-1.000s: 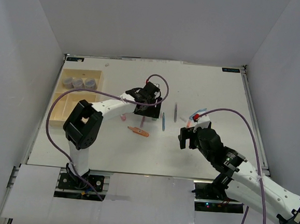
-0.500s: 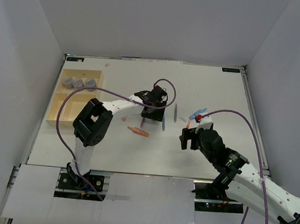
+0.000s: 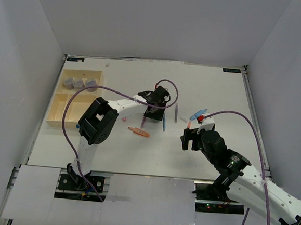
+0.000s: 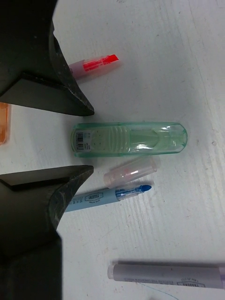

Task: Sort the stationery into containers
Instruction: Pick up the pen from the center of the board.

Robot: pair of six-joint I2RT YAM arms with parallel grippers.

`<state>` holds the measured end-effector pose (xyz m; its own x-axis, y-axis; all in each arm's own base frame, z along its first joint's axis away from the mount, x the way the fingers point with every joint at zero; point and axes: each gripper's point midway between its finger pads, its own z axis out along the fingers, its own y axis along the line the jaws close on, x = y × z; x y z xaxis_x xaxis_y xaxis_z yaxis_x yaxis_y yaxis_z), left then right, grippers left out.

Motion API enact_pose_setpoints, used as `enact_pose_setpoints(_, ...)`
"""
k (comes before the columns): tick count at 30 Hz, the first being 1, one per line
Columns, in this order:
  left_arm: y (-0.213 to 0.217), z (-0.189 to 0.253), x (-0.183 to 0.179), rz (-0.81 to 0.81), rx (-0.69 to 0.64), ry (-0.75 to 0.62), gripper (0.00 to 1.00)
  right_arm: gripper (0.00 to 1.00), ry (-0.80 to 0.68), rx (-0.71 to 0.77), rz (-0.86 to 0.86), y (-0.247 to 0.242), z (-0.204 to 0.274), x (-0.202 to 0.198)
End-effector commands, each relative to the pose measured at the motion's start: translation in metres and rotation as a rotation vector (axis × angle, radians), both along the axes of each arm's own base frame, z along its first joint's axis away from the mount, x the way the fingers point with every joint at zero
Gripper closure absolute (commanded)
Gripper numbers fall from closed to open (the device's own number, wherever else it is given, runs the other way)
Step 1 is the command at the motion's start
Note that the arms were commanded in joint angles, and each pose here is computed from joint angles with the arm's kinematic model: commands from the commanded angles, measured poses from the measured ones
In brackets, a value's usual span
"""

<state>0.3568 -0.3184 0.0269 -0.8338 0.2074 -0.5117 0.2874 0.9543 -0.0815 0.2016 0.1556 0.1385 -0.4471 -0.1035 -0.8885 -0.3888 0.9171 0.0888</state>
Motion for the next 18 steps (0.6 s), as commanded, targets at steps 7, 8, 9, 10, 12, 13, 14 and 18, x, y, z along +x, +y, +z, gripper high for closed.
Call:
enact_pose_setpoints(7,0.003,0.008,0.008,0.013,0.020,-0.035,0.58,0.10,-0.007,0.010,-0.030,-0.005,-0.001,0.001)
enact_pose_setpoints(8,0.002,0.010,0.007,0.011,0.018,-0.035,0.60,0.10,-0.007,0.010,-0.030,-0.005,-0.001,0.001)
enact_pose_setpoints(9,0.003,0.011,0.008,0.011,0.017,-0.037,0.63,0.10,-0.008,0.011,-0.030,-0.005,0.000,0.001)
enact_pose_setpoints(10,0.003,0.017,0.008,0.012,0.009,-0.046,0.64,0.10,-0.008,0.011,-0.031,-0.005,0.000,0.001)
enact_pose_setpoints(12,0.002,0.024,0.008,0.010,-0.003,-0.055,0.67,0.10,-0.008,0.012,-0.028,-0.005,0.000,0.001)
enact_pose_setpoints(13,0.002,0.029,0.008,0.011,-0.010,-0.059,0.67,0.10,-0.009,0.013,-0.030,-0.005,0.001,0.001)
enact_pose_setpoints(14,0.001,0.038,0.009,0.011,-0.024,-0.073,0.68,0.10,-0.011,0.014,-0.028,-0.005,0.002,0.001)
enact_pose_setpoints(18,0.006,0.077,0.016,0.033,-0.051,-0.143,0.68,0.10,-0.015,0.015,-0.025,-0.005,0.003,0.001)
